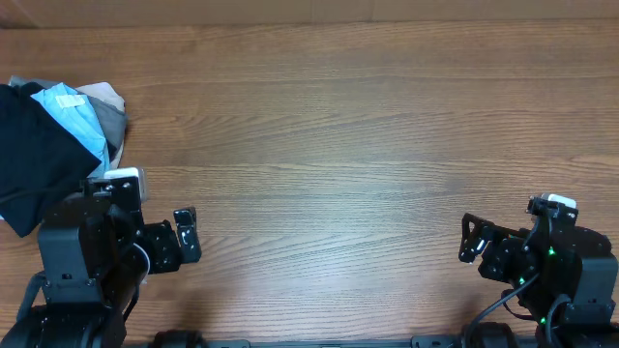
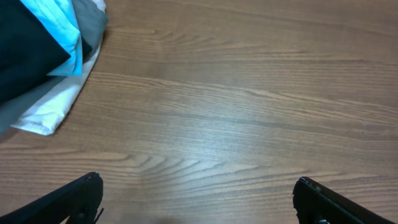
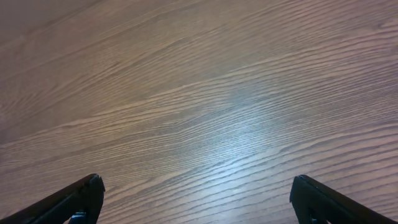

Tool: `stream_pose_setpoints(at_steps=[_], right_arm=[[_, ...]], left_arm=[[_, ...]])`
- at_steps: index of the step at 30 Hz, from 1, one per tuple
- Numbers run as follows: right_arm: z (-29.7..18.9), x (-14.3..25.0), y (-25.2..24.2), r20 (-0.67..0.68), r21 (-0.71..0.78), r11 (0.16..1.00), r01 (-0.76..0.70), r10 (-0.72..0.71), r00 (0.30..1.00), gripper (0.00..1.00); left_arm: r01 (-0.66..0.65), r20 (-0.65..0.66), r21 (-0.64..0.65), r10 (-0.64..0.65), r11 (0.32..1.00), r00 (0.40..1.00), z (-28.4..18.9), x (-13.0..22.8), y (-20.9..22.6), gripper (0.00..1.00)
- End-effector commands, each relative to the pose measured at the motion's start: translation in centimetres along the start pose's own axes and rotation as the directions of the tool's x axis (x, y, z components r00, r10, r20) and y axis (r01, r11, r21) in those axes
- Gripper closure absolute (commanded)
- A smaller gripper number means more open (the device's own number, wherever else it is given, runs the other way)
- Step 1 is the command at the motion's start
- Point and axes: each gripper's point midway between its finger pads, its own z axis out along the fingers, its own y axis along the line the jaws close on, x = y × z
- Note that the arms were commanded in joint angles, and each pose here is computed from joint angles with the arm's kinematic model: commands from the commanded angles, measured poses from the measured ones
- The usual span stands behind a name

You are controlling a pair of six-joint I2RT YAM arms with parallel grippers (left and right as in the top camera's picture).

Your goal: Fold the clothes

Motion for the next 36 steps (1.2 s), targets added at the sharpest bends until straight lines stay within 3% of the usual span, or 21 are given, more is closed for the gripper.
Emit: stream_pose_setpoints(at_steps=[1, 8, 16, 27, 36], right_arm=[[0.0, 0.2, -0.1, -0.008, 0.004, 1.0, -0.002, 0.002, 1.0, 0.0], [0.0, -1.1, -0.2, 0.051, 0.019, 0.999, 0.049, -0.05, 0.997, 0.0], [-0.5, -4.1, 0.8, 0.304, -0.013, 0.982, 0.188, -0.175, 0.936, 0.0], [1.5, -2.4, 0.3, 0.628, -0.063, 0.973, 0.222, -0.133, 0.766, 0.0], [4.9, -3.4, 0.3, 0.77, -0.071, 0.968, 0.239, -0.099, 0.631, 0.0]], left_arm=[[0.009, -0.001, -0.009, -0.009, 1.0, 1.0, 0.0, 0.1, 0.2, 0.0], [0.009, -0.003, -0.009, -0.009, 1.0, 1.0, 0.0, 0.2, 0.2, 0.0], [0.009, -0.003, -0.009, -0.009, 1.0, 1.0, 0.0, 0.2, 0.2, 0.0], [0.009, -0.003, -0.009, -0.009, 1.0, 1.0, 0.0, 0.2, 0.2, 0.0], [0.009, -0.003, -0.009, -0.009, 1.0, 1.0, 0.0, 0.2, 0.2, 0.0]])
